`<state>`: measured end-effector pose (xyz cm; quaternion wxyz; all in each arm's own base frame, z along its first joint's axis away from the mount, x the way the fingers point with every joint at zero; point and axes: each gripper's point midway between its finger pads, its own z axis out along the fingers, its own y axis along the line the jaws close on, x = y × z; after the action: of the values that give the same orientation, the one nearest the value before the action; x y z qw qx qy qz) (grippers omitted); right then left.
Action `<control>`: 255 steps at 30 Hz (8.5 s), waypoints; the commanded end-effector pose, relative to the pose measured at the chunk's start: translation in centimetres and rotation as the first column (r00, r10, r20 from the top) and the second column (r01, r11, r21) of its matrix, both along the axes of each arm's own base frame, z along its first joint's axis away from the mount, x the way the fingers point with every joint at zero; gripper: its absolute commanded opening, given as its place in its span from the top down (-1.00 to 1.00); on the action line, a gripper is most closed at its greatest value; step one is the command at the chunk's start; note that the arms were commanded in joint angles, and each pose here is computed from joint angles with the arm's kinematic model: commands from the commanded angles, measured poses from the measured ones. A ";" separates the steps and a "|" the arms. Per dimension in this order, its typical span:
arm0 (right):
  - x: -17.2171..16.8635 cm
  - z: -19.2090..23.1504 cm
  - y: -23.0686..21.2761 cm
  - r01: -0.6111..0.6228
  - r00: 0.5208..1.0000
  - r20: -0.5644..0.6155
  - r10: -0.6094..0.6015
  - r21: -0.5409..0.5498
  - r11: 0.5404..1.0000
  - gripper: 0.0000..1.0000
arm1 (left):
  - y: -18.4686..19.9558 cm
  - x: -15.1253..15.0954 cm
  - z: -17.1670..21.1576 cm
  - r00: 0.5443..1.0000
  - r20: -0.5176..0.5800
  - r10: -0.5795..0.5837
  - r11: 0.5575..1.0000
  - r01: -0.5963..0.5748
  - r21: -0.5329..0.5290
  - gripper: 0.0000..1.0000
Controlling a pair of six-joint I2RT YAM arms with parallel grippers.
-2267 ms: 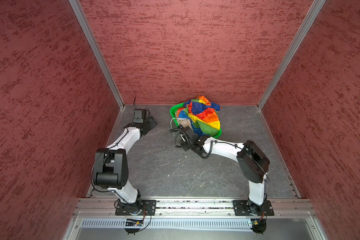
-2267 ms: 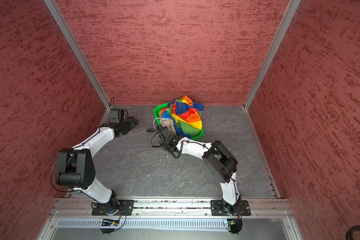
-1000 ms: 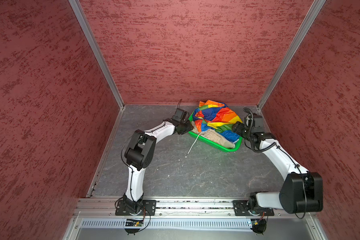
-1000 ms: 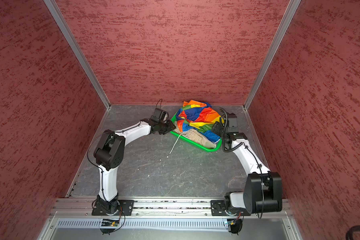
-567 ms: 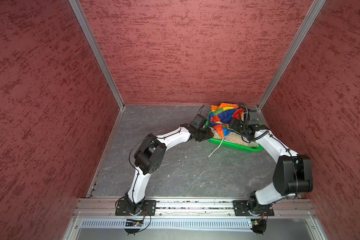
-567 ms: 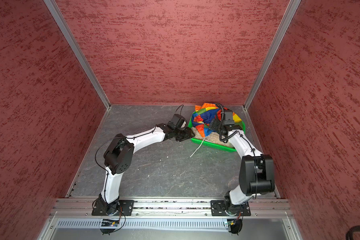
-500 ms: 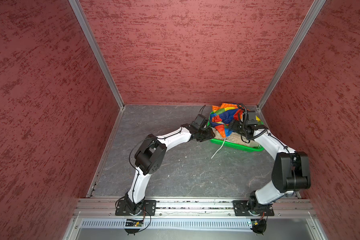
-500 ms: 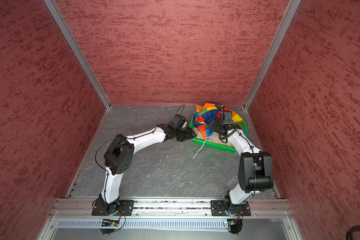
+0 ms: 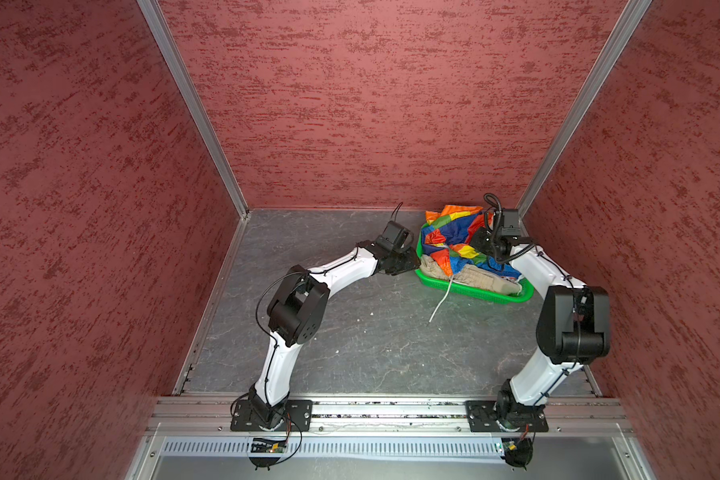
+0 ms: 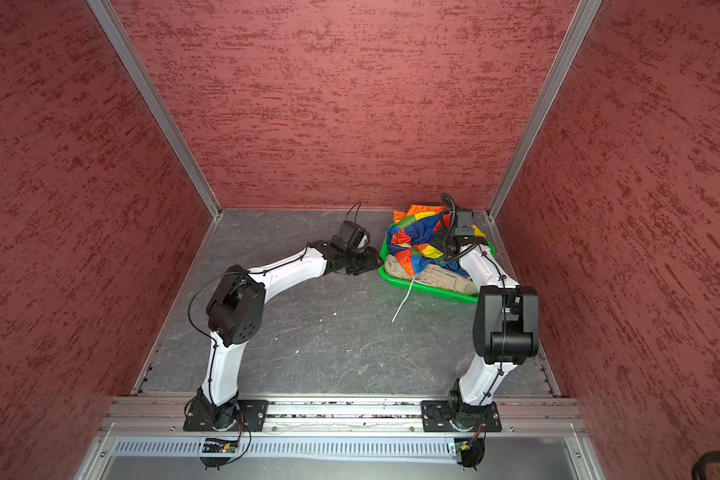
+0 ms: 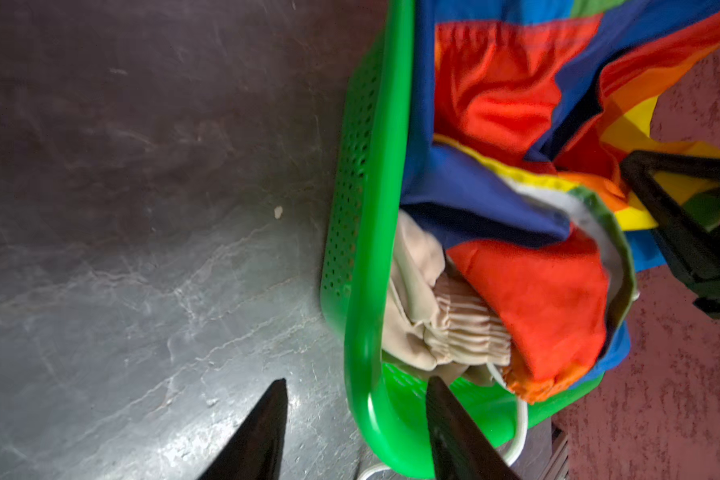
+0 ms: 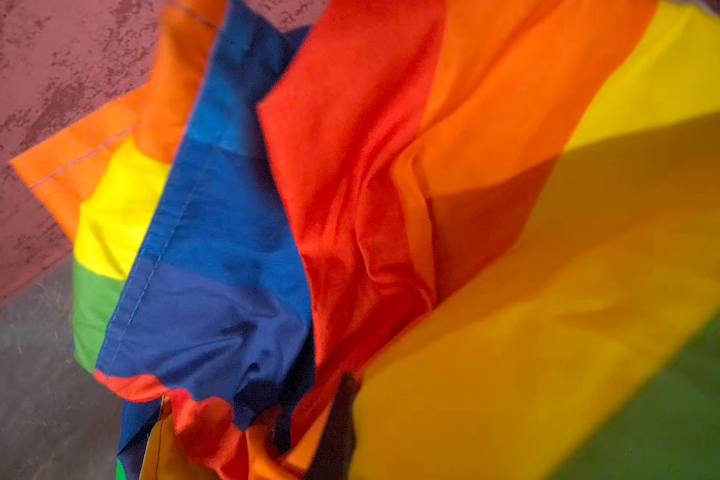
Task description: Fold and stack the shorts
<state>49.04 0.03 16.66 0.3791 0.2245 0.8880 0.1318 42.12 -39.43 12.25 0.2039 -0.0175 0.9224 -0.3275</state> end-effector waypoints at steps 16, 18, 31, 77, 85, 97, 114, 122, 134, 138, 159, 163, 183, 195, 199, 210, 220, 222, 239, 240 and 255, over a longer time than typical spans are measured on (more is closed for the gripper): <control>-4.0 32.8 4.6 -0.133 0.788 0.591 0.174 -0.113 0.985 1.00 | -7.5 -3.0 -0.5 0.989 -0.020 -0.148 0.985 0.146 -0.094 0.11; -5.1 35.8 4.6 -0.117 0.746 0.643 0.174 -0.130 0.985 1.00 | -7.8 -3.2 0.5 0.986 -0.009 -0.165 0.981 0.163 -0.105 0.10; -13.4 48.1 12.2 -0.468 0.346 0.860 0.375 -0.188 0.863 1.00 | -1.2 -2.2 15.3 0.960 0.264 -0.090 0.970 0.144 -0.194 -0.45; -7.8 4.3 30.9 -0.649 0.746 0.014 0.666 -0.209 0.732 -0.65 | 35.7 -4.4 8.7 0.773 0.071 0.631 0.776 -0.630 -0.036 -0.66; -8.8 1.7 23.1 -0.529 0.845 -0.044 0.532 -0.202 0.824 -0.55 | 26.2 -0.2 10.2 0.893 0.144 0.427 0.900 -0.435 0.028 -0.68; -11.9 -3.0 22.7 -0.546 0.830 -0.107 0.547 0.043 0.837 -0.28 | 16.6 4.0 9.2 0.960 0.181 0.215 0.958 -0.244 0.151 -0.62; -11.6 -9.4 28.9 -0.550 0.796 -0.134 0.590 0.248 0.798 -0.49 | 18.4 9.2 1.4 0.965 0.056 0.257 0.918 -0.262 0.297 0.30; -7.6 -9.2 30.2 -0.465 0.861 -0.066 0.505 0.302 0.832 0.86 | 23.0 6.2 1.0 0.942 0.014 0.334 0.906 -0.325 0.272 0.59; -2.3 15.2 32.4 -0.799 0.530 0.460 0.713 -0.012 0.601 1.00 | 27.5 -1.4 4.2 0.906 -0.080 0.415 0.910 -0.412 0.052 0.82; -5.2 21.4 34.1 -0.899 0.267 0.523 0.810 -0.168 0.405 1.00 | 28.3 -1.0 11.2 0.915 -0.037 0.402 0.907 -0.403 -0.124 -0.11; -14.8 5.0 32.4 -0.963 0.267 0.280 0.922 0.107 0.246 1.00 | 26.1 4.8 19.7 0.935 0.147 0.323 0.908 -0.263 -0.326 -0.55; -17.5 -0.1 29.8 -0.913 0.399 0.194 0.896 0.175 0.368 0.36 | 24.3 5.4 16.1 0.960 0.068 0.271 0.926 -0.241 -0.289 -0.54; -18.2 3.6 9.9 -0.256 0.967 0.022 0.256 0.050 0.965 -0.08 | 8.0 0.5 11.0 0.898 0.105 -0.428 0.822 0.338 0.457 -0.55; -17.6 2.0 8.3 -0.279 0.960 0.060 0.272 0.213 0.936 -0.35 | 5.5 -9.4 -0.3 0.788 -0.186 -0.586 0.407 0.486 0.773 -0.79; -17.5 1.4 8.7 -0.310 0.951 0.062 0.304 0.216 0.926 -0.38 | 5.7 -10.4 -2.0 0.796 -0.237 -0.557 0.409 0.512 0.755 -0.74; -17.4 2.1 9.6 -0.366 0.929 0.122 0.348 0.176 0.914 -0.18 | 8.2 -4.8 5.7 0.960 -0.009 -0.281 0.688 0.208 0.695 1.00; -17.7 5.2 20.0 -0.600 0.760 0.243 0.603 -0.096 0.794 -0.29 | 19.8 -1.1 15.6 0.897 0.102 0.430 0.903 -0.430 -0.025 1.00; -17.5 4.7 22.1 -0.627 0.735 0.227 0.639 -0.129 0.768 -0.39 | 23.8 -2.2 14.1 0.829 0.041 0.558 0.824 -0.547 -0.144 1.00; -23.0 4.7 42.5 -0.868 0.283 0.273 0.920 -0.335 0.366 -0.64 | 34.4 -12.3 4.2 0.596 -0.068 0.800 0.595 -0.803 -0.034 0.90; -23.3 4.1 43.5 -0.876 0.272 0.270 0.924 -0.329 0.354 -0.64 | 34.3 -12.2 4.1 0.598 -0.074 0.798 0.597 -0.801 -0.036 0.90; -23.9 -1.5 49.2 -0.943 0.285 0.331 0.900 -0.069 0.324 0.40 | 32.1 -11.7 2.6 0.662 -0.153 0.734 0.661 -0.747 -0.064 0.30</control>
<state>25.13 47.92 13.09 0.3390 -0.3400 0.7902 0.3808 30.41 -6.78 14.90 0.2690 -0.4334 0.8218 -0.2537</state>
